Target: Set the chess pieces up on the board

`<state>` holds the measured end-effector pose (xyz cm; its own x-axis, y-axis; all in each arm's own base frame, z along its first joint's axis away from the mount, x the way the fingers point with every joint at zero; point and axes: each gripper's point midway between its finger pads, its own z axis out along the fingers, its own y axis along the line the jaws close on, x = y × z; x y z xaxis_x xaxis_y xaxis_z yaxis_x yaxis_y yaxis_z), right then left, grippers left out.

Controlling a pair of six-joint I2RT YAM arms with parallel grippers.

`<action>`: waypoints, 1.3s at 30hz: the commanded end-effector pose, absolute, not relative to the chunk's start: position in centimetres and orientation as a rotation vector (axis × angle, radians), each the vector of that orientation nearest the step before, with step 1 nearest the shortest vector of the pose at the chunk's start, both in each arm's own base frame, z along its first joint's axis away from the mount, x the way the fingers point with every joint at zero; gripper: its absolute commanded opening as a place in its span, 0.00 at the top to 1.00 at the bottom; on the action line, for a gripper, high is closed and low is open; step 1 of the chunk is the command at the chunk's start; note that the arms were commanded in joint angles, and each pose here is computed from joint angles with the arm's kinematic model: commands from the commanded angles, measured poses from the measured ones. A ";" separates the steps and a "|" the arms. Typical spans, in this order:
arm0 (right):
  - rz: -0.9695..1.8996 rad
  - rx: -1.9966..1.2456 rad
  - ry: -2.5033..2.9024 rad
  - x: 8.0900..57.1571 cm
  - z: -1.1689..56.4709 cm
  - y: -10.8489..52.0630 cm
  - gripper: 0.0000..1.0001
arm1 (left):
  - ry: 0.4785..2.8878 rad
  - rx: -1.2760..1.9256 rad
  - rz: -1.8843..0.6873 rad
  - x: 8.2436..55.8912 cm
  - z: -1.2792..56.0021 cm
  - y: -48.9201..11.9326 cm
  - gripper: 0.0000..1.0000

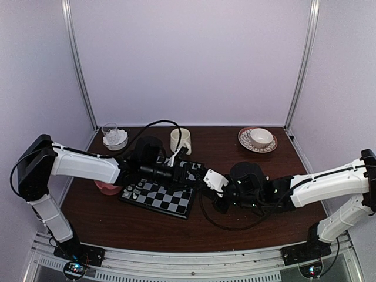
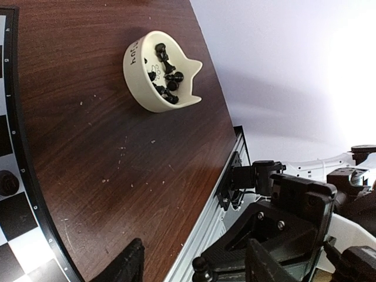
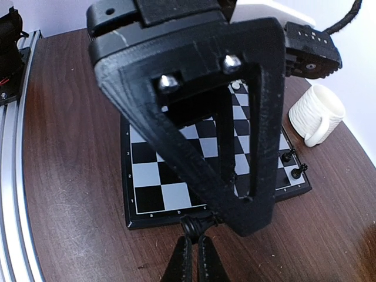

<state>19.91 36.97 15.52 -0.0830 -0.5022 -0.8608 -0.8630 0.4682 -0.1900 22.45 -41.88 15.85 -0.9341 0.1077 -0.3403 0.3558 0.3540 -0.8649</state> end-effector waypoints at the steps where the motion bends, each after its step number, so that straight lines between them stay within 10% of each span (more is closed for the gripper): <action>1: 0.431 -1.177 1.712 20.0 16.0 37.6 0.97 | 2.333 0.394 -1.715 22.8 17.1 -42.7 0.42; 39: 0.384 -1.166 1.719 20.6 15.7 37.5 0.98 | 2.381 0.347 -1.799 22.1 15.5 -42.9 0.70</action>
<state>20.33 36.88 15.05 -0.0675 -0.5314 -0.8444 -0.8424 0.4838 -0.2371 21.90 -42.70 15.18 -0.9687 0.0980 -0.2282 0.2471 0.2880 -0.9252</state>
